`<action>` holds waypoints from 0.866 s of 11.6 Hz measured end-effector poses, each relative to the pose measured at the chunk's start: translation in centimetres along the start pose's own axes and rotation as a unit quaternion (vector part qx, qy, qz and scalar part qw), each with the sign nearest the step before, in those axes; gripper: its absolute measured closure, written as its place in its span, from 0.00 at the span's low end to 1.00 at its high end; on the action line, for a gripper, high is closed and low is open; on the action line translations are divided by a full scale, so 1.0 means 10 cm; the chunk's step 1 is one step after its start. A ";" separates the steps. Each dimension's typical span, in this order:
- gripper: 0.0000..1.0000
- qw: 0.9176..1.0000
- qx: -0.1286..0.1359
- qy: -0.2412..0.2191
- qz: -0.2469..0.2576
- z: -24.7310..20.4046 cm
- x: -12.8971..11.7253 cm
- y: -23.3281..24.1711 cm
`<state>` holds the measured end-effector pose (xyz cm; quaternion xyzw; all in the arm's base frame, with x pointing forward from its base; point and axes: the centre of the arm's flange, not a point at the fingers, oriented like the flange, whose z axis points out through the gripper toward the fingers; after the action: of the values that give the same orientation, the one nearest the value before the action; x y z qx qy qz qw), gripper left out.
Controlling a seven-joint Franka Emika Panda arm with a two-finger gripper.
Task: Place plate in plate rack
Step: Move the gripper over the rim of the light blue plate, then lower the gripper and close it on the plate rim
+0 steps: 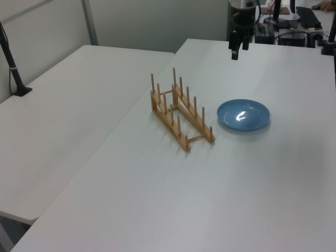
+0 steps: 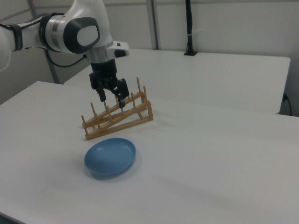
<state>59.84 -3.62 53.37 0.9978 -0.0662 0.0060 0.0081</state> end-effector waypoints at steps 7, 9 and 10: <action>0.00 0.997 0.053 -0.049 -0.035 0.55 0.05 0.69; 0.00 0.995 0.054 -0.070 -0.056 0.81 0.08 0.76; 0.00 0.993 0.053 -0.083 -0.063 0.97 0.10 0.76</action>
<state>59.94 -11.46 43.84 0.9960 -0.0036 -0.0734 -0.0500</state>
